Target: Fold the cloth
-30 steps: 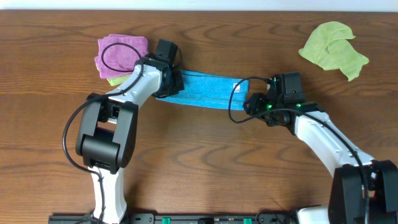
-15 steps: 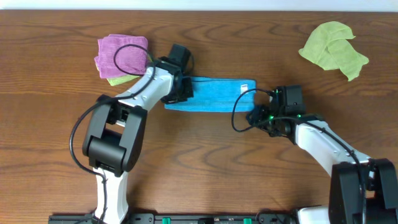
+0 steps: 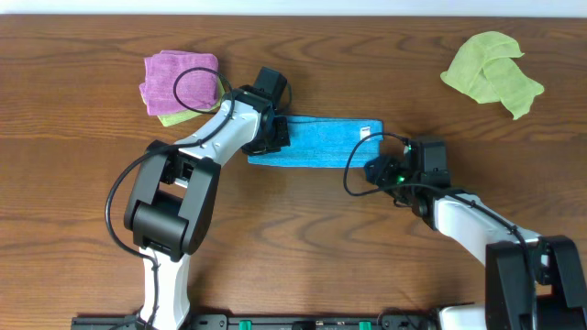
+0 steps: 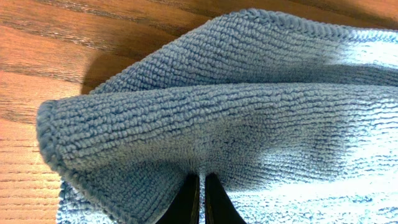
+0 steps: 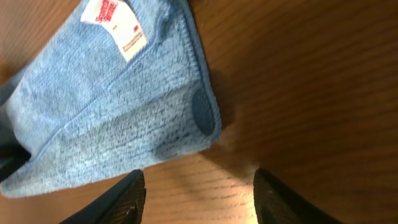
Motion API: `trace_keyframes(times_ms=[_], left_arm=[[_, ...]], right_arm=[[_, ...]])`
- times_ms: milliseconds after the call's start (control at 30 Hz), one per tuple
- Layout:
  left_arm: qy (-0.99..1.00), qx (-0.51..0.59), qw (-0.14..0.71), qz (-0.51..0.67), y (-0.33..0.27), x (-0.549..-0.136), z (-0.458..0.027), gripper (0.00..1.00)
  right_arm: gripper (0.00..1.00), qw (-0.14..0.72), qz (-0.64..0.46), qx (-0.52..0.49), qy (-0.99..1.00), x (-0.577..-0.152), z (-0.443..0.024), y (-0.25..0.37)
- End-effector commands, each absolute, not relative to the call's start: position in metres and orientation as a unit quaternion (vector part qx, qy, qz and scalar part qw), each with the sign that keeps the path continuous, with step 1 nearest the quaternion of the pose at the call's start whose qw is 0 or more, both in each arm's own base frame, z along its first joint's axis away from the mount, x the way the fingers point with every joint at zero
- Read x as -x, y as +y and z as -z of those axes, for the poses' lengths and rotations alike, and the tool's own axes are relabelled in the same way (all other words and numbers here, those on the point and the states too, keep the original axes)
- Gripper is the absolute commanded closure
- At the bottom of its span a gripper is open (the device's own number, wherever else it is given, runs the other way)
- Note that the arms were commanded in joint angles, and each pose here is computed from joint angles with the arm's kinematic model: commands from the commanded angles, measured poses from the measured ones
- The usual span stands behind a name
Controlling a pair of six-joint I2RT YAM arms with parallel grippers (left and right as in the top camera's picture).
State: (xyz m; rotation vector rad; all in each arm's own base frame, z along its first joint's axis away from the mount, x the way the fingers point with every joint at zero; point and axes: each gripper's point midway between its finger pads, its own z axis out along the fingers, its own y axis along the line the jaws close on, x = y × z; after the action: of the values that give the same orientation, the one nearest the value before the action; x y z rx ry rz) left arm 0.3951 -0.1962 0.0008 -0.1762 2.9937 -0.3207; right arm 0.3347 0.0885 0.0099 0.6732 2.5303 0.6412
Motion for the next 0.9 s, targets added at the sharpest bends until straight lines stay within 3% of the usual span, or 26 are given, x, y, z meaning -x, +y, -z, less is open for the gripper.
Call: trace_keyframes(times_ms=[0,433,600,800,867], left_arm=[[0.993,0.058,0.032,0.102,-0.198,-0.383,0.014,0.94],[0.993,0.057,0.032,0.102,-0.198,-0.383,0.014,0.94],[0.993,0.056,0.032,0.102,-0.198,-0.383,0.014,0.94],[0.993,0.054,0.031,0.102,-0.198,-0.382,0.014,0.94],[0.993,0.054,0.030,0.101,-0.198,-0.382,0.014,0.94]], right_arm=[[0.43,0.220,-0.214,-0.279,0.910,-0.332,0.000,0.078],[0.42,0.233,-0.255,-0.315,0.884,-0.359,0.025,0.089],[0.55,0.238,-0.262,-0.300,0.886,-0.363,0.035,0.101],[0.95,0.255,-0.238,-0.294,0.890,-0.365,0.039,0.102],[0.99,0.274,-0.235,-0.277,0.890,-0.370,0.035,0.101]])
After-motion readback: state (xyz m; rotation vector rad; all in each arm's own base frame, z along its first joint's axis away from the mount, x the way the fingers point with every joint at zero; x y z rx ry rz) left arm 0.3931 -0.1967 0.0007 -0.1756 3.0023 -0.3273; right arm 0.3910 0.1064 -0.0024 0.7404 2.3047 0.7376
